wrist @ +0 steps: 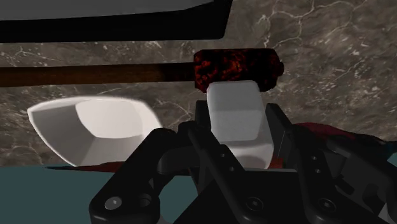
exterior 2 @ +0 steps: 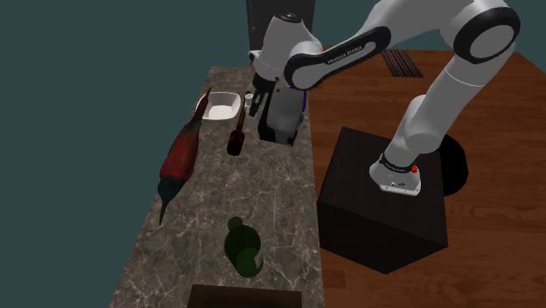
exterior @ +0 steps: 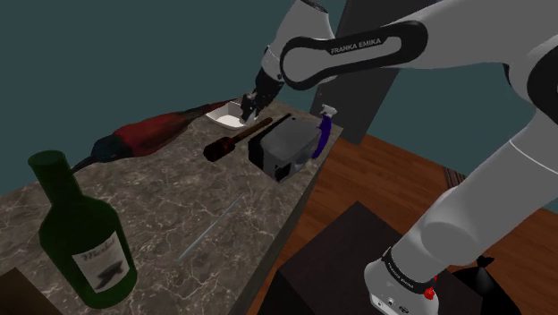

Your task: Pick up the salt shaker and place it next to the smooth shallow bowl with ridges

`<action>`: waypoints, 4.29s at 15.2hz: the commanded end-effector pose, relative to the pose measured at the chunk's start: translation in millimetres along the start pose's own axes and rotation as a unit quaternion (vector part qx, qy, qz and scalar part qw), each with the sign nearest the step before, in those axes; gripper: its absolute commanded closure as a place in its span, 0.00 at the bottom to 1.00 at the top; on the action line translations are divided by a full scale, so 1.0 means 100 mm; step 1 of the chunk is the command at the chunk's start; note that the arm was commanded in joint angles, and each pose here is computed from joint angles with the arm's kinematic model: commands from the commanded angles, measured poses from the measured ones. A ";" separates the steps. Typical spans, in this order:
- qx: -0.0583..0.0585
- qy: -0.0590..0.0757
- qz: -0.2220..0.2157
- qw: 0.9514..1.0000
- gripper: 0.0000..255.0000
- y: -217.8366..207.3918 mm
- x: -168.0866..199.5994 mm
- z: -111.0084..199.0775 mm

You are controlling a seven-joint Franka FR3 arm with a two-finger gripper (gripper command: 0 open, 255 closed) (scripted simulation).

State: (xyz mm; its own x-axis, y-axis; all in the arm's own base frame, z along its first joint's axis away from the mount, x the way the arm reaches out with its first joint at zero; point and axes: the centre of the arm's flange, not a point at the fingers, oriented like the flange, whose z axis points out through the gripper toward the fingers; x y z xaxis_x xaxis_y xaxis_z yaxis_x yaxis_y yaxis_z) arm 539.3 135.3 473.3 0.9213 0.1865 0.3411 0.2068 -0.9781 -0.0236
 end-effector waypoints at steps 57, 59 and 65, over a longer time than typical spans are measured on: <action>0.000 0.000 -0.001 1.000 0.00 2.34 0.03 1.59; 0.000 0.000 -0.001 1.000 0.00 2.34 0.03 1.59; 0.000 0.000 -0.001 1.000 0.00 2.34 0.03 1.09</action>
State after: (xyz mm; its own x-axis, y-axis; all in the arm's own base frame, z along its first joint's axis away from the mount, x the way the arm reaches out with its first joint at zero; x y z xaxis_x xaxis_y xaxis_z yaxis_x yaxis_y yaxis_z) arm 628.5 -82.4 360.8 0.9205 0.1883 0.3422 0.2085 -0.9778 -0.0228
